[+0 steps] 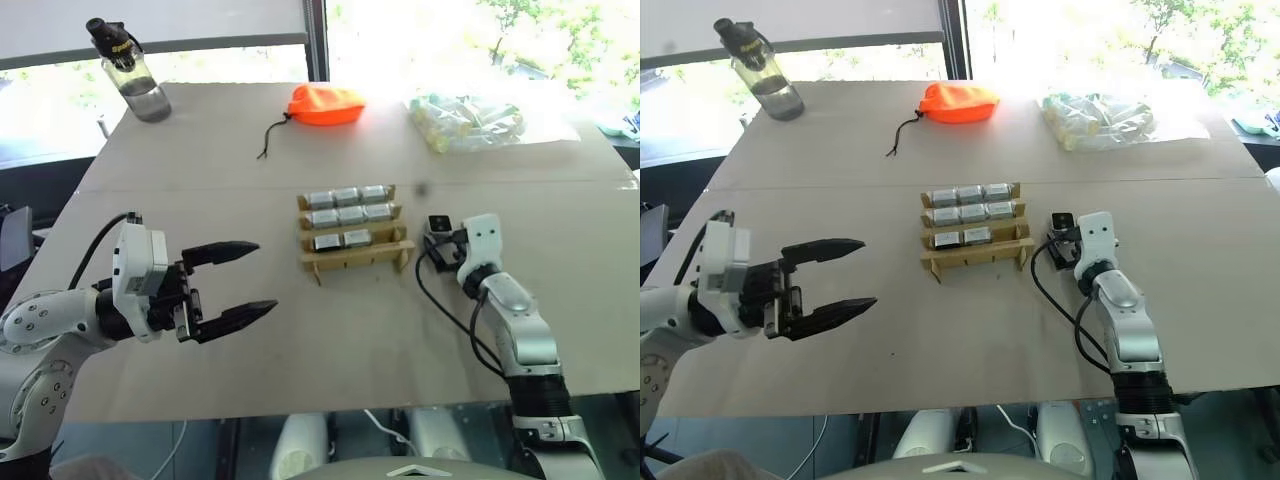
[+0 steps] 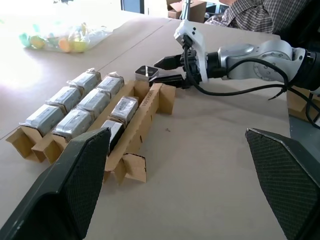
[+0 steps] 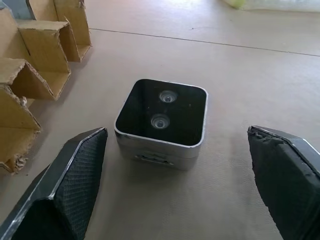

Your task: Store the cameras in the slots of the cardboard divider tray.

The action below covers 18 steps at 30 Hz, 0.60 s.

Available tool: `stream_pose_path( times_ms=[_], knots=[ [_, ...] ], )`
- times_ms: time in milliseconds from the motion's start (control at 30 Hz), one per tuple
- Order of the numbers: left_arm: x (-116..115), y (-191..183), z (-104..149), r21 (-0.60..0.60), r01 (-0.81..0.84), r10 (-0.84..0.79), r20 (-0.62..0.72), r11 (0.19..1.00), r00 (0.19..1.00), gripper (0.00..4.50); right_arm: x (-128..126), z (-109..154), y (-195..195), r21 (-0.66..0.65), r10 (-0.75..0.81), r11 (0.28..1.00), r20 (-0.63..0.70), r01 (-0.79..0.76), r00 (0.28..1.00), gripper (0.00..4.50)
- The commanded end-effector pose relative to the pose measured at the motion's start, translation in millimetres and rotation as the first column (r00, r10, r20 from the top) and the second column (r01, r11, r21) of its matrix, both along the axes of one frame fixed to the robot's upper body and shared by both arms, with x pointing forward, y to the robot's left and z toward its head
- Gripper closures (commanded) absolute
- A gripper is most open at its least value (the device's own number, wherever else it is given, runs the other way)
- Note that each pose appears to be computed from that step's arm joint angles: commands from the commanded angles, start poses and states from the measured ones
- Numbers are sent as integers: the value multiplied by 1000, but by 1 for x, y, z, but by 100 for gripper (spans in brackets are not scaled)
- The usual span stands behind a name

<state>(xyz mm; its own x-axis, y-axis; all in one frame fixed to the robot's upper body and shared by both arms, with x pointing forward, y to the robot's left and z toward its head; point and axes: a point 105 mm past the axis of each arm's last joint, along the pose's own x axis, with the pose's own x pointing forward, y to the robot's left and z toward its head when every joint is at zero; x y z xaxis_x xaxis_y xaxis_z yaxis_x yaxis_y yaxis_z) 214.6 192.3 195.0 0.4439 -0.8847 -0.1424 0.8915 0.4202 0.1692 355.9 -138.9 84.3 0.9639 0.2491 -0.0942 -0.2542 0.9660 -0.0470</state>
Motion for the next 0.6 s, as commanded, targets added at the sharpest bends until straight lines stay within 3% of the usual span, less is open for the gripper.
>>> stream_pose_path(
  times_ms=[33, 233, 333, 467, 600],
  knots=[
    [-3, -1, 8, 20, 21, -22, 26, 1000, 999, 0, 4, 2, 8, 10, -20, 1000, 37, 20, 999, 6],
    [0, 0, 13, 13, 10, -10, 42, 1000, 999, 0, 15, -3, 12, 26, -80, 997, 45, 79, 996, 6],
    [-1, 1, 10, 10, 1, -1, 34, 1000, 999, 0, 13, -6, 13, 19, -88, 996, 49, 87, 995, 71],
    [-1, 2, 9, 7, -3, 3, 35, 1000, 999, 0, 11, -7, 12, 12, -90, 996, 59, 89, 994, 261],
    [3, -4, 13, -22, 18, -16, 51, 1000, 999, 0, 13, 18, 6, -10, -70, 997, 160, 72, 985, 262]
  ],
)
